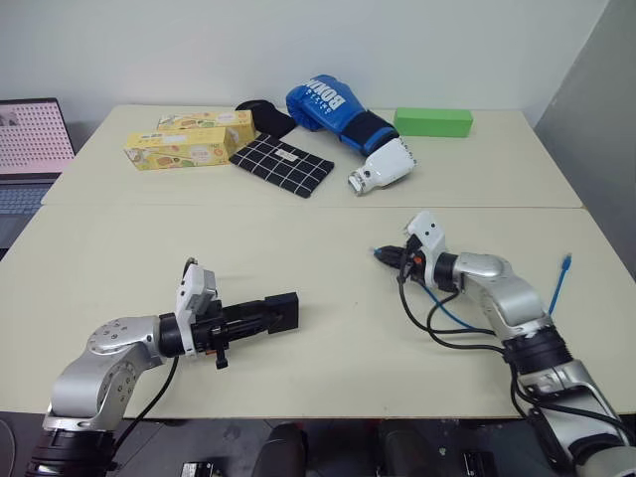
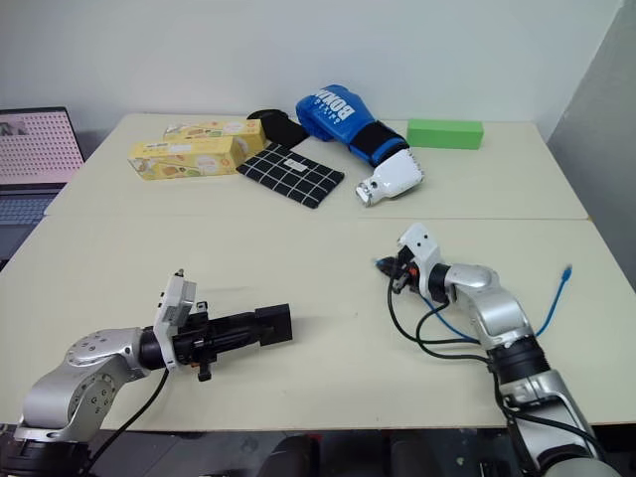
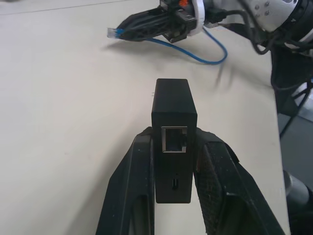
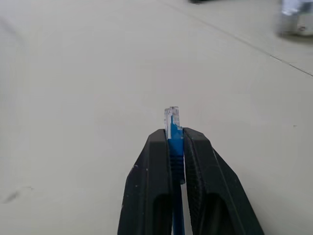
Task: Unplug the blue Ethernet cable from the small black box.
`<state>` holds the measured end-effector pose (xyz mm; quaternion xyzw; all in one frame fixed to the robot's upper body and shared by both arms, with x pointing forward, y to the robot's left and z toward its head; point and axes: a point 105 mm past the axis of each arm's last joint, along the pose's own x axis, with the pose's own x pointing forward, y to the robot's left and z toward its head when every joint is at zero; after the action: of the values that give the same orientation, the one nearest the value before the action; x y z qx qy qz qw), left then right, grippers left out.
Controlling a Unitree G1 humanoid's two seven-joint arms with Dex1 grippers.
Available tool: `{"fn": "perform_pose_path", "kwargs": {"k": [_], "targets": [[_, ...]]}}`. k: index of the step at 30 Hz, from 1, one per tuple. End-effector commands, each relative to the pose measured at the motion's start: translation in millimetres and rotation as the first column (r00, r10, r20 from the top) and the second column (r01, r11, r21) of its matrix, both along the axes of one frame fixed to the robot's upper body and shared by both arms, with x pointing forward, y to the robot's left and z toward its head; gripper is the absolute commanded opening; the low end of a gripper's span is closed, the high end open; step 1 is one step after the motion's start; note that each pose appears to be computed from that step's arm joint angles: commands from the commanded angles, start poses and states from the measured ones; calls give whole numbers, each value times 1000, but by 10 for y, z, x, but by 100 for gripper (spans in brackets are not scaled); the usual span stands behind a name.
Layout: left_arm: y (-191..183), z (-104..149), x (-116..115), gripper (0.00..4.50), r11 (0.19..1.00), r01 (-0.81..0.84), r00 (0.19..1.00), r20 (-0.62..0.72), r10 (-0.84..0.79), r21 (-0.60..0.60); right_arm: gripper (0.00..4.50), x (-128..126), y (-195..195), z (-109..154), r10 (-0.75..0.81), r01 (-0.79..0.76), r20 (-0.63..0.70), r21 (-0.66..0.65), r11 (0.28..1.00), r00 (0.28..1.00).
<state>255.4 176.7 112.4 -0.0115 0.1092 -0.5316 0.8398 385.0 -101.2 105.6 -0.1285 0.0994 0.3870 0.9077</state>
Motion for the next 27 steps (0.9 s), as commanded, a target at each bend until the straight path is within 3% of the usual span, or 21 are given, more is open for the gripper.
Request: {"fn": "perform_pose_path", "kwargs": {"k": [1, 9, 14, 20, 23, 27], "targets": [[-47, 81, 21, 77, 999, -36, 999, 35, 36, 4, 99, 68, 18, 94, -21, 20, 43, 25, 999, 999], [74, 56, 220, 77, 967, -252, 965, 75, 250, 30, 285, -138, -19, 359, 138, -137, 104, -19, 990, 985], [238, 150, 493, 77, 890, -456, 875, 178, 451, -13, 408, -435, 34, 681, 308, -313, 162, 6, 950, 938], [570, 257, 806, 77, 732, -674, 644, 407, 648, -98, 408, -769, 496, 798, 484, -486, 203, -41, 873, 851], [718, 235, 899, 77, 662, -735, 554, 432, 712, -147, 408, -763, 688, 830, 488, -486, 224, -68, 871, 843], [788, 86, 1017, 77, 613, -770, 525, 370, 767, -178, 408, -806, 803, 779, 523, -509, 215, -121, 853, 825]]}}
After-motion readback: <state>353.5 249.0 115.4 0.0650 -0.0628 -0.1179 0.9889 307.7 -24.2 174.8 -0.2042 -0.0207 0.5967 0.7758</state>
